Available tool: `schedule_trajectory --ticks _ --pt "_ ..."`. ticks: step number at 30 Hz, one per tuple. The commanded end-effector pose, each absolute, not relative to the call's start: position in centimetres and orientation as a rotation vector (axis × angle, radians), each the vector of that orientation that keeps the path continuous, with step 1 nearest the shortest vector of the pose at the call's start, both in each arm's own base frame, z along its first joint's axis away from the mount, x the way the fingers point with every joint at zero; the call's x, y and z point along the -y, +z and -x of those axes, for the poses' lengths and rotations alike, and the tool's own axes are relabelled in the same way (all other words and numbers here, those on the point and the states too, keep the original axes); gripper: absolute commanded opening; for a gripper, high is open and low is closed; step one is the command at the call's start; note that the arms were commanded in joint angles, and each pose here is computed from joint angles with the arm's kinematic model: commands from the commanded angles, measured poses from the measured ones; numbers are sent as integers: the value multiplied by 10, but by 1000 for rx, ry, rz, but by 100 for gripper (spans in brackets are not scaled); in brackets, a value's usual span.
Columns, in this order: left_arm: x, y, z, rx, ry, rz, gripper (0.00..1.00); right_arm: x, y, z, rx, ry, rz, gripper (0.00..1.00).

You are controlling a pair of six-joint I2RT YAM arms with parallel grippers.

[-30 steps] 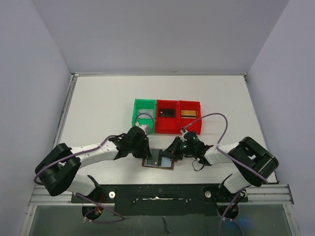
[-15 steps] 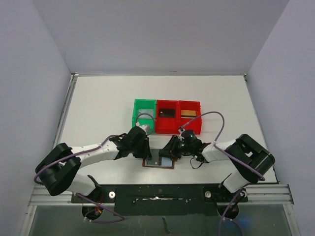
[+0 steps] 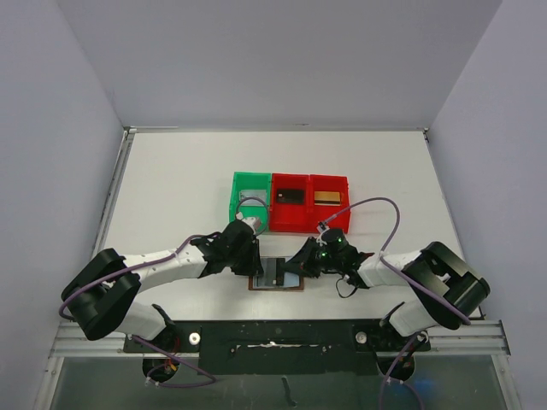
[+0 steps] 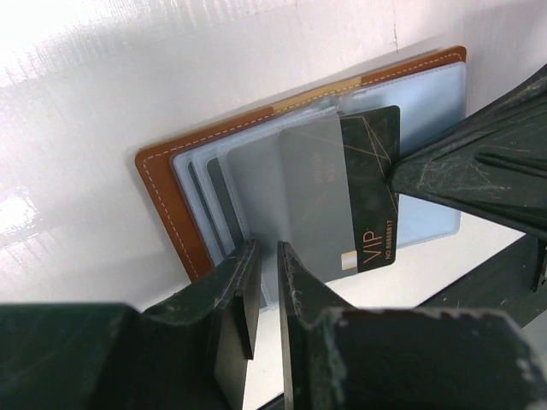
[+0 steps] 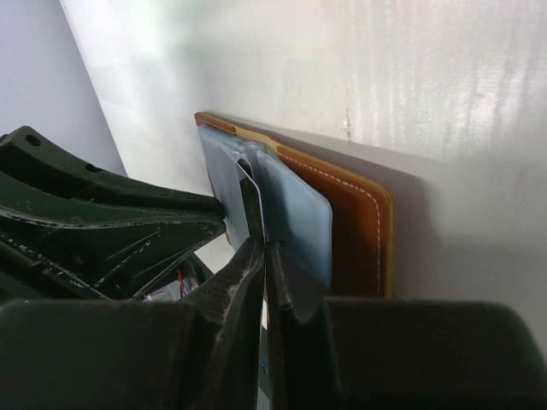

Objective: Take the credit cards out of the card holder

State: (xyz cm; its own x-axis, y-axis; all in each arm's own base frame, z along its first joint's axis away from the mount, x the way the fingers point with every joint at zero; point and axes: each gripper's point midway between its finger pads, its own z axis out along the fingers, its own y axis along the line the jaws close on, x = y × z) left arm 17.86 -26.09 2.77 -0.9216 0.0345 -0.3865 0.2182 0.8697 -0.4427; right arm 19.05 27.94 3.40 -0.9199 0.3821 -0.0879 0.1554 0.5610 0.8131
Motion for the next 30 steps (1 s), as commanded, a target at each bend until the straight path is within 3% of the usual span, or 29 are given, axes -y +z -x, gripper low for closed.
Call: schedule_trajectory --ticks 1,13,19,30 --pt "256 25 -176 -2691 -637 -223 14 -282 48 -198 -2500 1321 -389 5" --pt "302 105 -197 -2495 -857 -362 33 -283 42 -199 -2521 1317 -410 5" --pt "299 73 -189 -2608 -794 -420 32 -280 38 -198 -2535 1300 -413 5" --pt "274 23 -176 -2767 -619 -394 17 -282 40 -199 -2525 1322 -417 8"
